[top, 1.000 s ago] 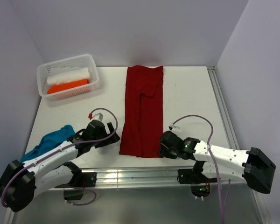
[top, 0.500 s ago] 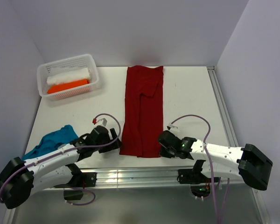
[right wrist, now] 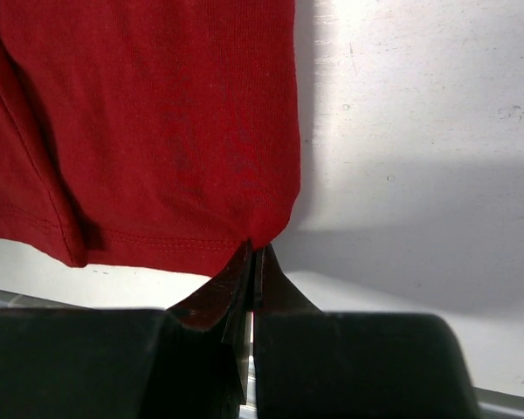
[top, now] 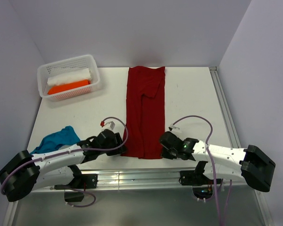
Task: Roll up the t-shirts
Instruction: Roll the tshirt
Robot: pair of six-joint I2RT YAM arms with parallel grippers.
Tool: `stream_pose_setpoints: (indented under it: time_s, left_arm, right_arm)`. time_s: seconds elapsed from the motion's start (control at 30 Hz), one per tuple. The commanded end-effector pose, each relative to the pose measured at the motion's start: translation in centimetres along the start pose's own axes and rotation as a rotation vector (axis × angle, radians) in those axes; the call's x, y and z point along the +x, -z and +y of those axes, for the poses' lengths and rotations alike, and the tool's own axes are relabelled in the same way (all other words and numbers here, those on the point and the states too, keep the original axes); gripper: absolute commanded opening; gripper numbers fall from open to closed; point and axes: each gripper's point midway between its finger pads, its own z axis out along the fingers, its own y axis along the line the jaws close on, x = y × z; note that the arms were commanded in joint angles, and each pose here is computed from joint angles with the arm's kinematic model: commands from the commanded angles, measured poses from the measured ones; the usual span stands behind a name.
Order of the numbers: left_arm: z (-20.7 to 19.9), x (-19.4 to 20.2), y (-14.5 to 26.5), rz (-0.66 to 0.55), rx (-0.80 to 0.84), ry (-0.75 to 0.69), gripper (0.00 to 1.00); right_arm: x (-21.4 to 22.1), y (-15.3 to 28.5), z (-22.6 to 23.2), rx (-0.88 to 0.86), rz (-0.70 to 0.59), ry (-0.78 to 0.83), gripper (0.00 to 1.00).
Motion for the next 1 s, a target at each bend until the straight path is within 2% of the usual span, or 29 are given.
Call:
stream_pose_setpoints:
  time_s: [0.0, 0.1, 0.13, 0.3, 0.4, 0.43, 0.47, 0.73, 0.97]
  left_arm:
    - [0.0, 1.0, -0.2, 0.026, -0.030, -0.012, 0.56]
    - [0.0, 1.3, -0.5, 0.027, -0.053, -0.027, 0.55]
    - [0.2, 1.6, -0.8, 0.036, -0.063, -0.038, 0.52]
    - [0.0, 1.9, -1.2, 0.049, -0.081, -0.056, 0.18]
    - [-0.8, 1.9, -1.1, 0.050, -0.071, -0.084, 0.11]
    - [-0.6, 2.2, -0.9, 0.061, -0.089, -0.092, 0.04]
    - [-0.9, 2.0, -0.7, 0.061, -0.089, -0.095, 0.01]
    - [-2.9, 1.8, 0.7, 0.114, -0.069, -0.112, 0.00]
    - [-4.3, -0.5, 1.9, 0.072, -0.079, -0.126, 0.00]
  right_arm:
    - [-0.8, 0.4, 0.5, 0.007, -0.020, 0.009, 0.00]
    - [-1.0, 0.5, 0.7, 0.001, -0.020, 0.008, 0.00]
    - [-1.0, 0.5, 0.9, -0.003, -0.022, 0.010, 0.00]
    - [-1.3, 0.9, 1.2, -0.011, -0.026, 0.021, 0.00]
    - [-1.3, 1.4, 1.6, -0.029, -0.020, 0.030, 0.00]
    - [-1.4, 1.6, 1.7, -0.030, -0.018, 0.038, 0.00]
    - [-1.4, 1.9, 1.8, -0.035, -0.019, 0.046, 0.00]
    - [-2.9, 3.8, 2.4, -0.041, -0.055, 0.083, 0.00]
    - [-4.2, 4.4, 3.7, -0.062, -0.069, 0.093, 0.00]
